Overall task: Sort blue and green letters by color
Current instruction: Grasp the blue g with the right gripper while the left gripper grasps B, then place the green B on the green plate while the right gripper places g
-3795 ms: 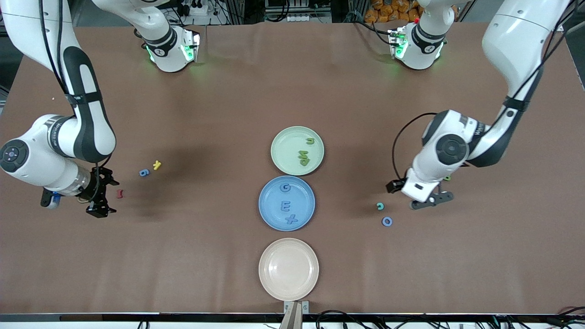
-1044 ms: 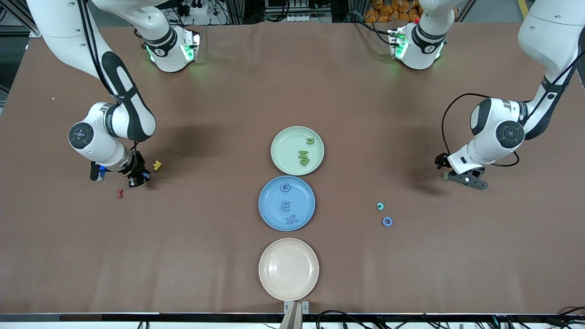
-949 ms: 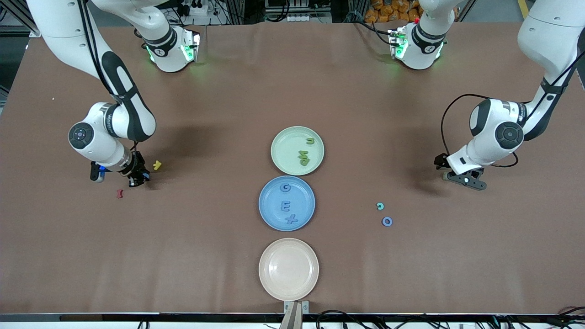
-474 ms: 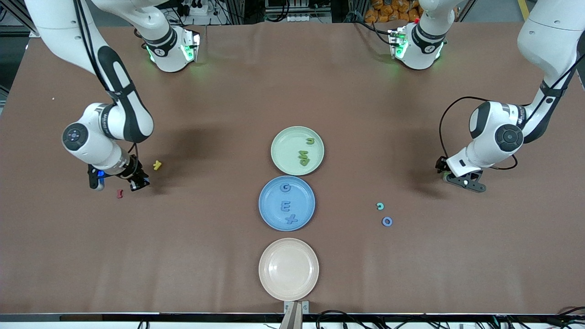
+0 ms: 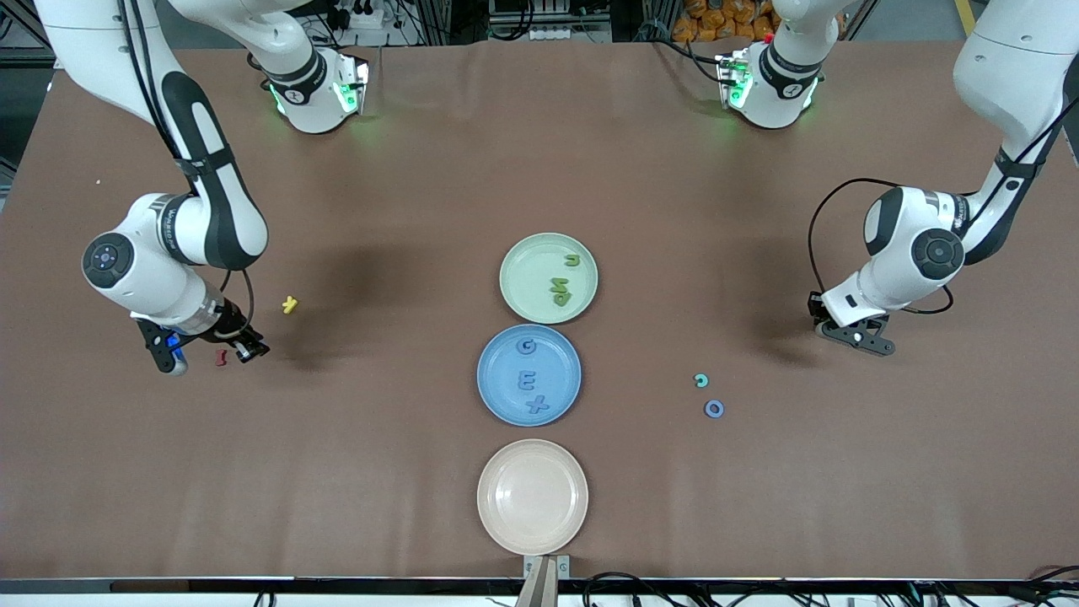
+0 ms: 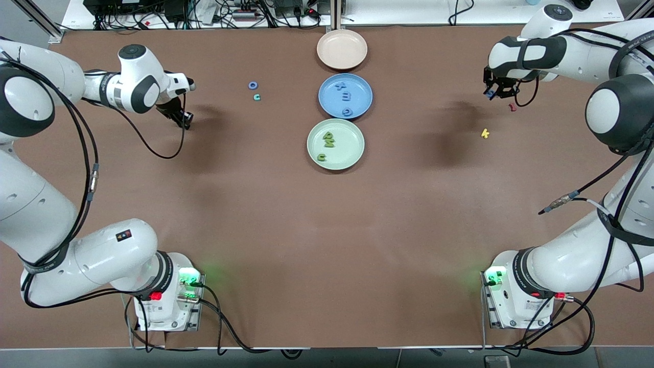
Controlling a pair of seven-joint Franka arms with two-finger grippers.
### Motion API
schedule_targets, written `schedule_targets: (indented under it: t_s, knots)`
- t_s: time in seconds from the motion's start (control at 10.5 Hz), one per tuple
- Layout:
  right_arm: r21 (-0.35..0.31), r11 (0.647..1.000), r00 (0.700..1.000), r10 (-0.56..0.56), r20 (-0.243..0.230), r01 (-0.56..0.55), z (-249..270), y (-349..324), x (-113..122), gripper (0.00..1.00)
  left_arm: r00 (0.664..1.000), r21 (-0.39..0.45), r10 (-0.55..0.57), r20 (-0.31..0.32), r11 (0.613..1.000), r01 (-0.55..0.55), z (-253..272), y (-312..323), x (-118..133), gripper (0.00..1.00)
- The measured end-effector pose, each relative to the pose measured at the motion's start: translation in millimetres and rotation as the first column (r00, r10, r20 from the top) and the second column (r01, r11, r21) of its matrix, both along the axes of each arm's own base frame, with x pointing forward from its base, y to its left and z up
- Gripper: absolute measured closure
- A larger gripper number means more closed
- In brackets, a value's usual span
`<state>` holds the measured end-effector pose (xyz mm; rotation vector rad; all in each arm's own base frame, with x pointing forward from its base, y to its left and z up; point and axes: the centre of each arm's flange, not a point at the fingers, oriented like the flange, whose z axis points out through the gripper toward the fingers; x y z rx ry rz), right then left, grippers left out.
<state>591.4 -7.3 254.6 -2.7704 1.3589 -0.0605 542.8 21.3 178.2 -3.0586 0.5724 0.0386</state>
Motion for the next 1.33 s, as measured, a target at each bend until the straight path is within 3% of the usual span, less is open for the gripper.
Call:
schedule_targets:
  t_s: [0.28,0.66,0.95,1.33]
  knots:
    - [-0.012,0.978,0.976,0.207,0.063,-0.206,24,52,19,0.74,0.997,-0.042,0.057,0.051,0.998,-0.055,18,-22,19,0.74]
    - [-0.047,0.873,0.864,0.487,0.125,-0.486,31,168,44,0.74,0.972,-0.123,0.207,0.115,0.973,-0.193,57,-101,46,0.74]
    - [-0.069,0.796,0.782,0.604,0.153,-0.601,18,265,52,0.74,0.952,-0.153,0.286,0.109,0.951,-0.268,64,-178,38,0.74]
    - [-0.086,0.693,0.674,0.718,0.176,-0.716,8,372,27,0.74,0.932,-0.196,0.351,0.093,0.924,-0.329,75,-294,7,0.74]
